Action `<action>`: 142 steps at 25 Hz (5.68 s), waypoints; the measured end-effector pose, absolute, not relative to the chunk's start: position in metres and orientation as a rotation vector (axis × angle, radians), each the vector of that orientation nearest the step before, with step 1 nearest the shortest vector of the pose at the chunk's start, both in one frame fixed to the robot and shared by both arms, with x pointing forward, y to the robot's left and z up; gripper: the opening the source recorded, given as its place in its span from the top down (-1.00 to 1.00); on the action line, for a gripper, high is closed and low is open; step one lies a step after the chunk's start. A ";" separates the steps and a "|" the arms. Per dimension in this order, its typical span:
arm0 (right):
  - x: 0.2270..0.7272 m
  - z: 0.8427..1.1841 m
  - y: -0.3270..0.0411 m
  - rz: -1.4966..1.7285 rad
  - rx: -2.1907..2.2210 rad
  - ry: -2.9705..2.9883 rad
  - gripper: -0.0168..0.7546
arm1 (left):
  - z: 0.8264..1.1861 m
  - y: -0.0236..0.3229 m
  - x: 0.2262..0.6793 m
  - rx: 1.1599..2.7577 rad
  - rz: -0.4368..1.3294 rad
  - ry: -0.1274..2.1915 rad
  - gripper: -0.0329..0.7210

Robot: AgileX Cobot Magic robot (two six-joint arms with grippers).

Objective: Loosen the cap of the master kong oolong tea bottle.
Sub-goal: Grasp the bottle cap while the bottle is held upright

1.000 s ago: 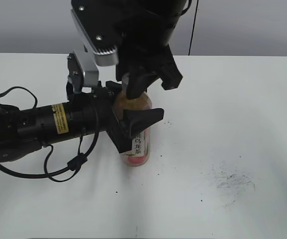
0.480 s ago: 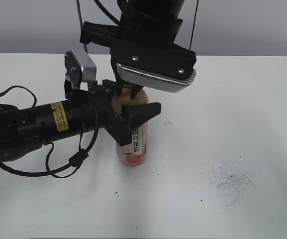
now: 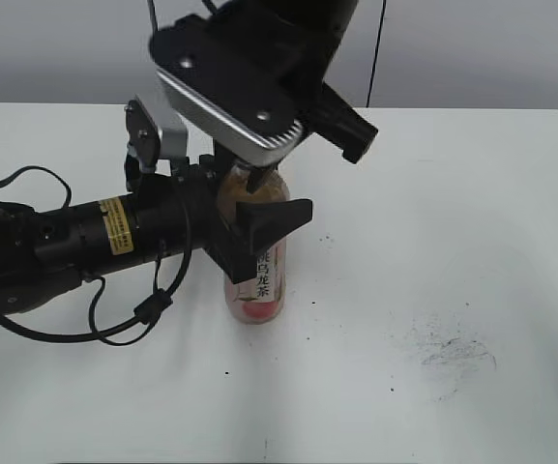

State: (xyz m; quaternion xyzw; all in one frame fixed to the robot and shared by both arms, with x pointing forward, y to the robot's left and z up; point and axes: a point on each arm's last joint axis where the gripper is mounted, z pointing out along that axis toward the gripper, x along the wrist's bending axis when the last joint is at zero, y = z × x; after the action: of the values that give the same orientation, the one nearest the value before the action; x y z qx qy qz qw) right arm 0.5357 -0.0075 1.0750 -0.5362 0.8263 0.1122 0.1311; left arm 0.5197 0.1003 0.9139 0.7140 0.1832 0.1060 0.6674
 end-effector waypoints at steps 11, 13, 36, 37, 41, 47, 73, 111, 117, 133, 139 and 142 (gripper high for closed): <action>0.530 1.090 -0.007 0.610 -0.093 2.968 -0.34 | 0.914 0.100 0.518 1.618 0.238 0.380 -0.27; 0.530 1.090 -0.006 0.653 0.174 2.998 -0.38 | 0.914 0.099 0.518 1.619 0.237 0.378 -0.27; 0.538 1.082 -0.012 0.565 1.248 2.813 -0.36 | 0.914 0.099 0.518 1.619 0.237 0.377 -0.27; 0.540 1.078 -0.011 0.551 1.249 2.817 -0.34 | 0.914 0.099 0.518 1.619 0.237 0.377 -0.27; 0.543 1.069 -0.009 0.516 1.254 2.826 -0.14 | 0.914 0.099 0.518 1.619 0.237 0.377 -0.27; 0.543 1.068 -0.009 0.506 1.162 2.851 0.21 | 0.914 0.099 0.518 1.619 0.237 0.377 -0.27; 0.540 1.069 -0.007 0.371 -1.113 2.677 0.22 | 0.914 0.098 0.516 1.629 0.244 0.337 -0.27; 0.539 1.094 -0.011 0.594 0.797 2.897 -0.23 | 0.914 0.099 0.517 1.621 0.239 0.364 -0.27; 0.541 1.092 -0.013 0.559 0.885 2.858 -0.21 | 0.914 0.099 0.517 1.621 0.239 0.364 -0.27; 0.539 1.081 -0.013 0.530 0.914 2.895 0.11 | 0.914 0.099 0.517 1.621 0.239 0.364 -0.27; 0.538 1.081 -0.013 0.527 0.788 2.919 0.26 | 0.914 0.100 0.518 1.621 0.238 0.369 -0.27; 0.538 1.081 -0.013 0.516 0.617 2.942 0.26 | 0.914 0.100 0.518 1.621 0.238 0.369 -0.27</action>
State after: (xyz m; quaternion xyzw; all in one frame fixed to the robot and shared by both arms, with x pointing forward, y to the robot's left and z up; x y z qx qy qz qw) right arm 0.5385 -0.0128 1.0813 0.2021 0.9635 0.1691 0.0459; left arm 0.5175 0.0995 0.9140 0.7185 0.1635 0.1056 0.6678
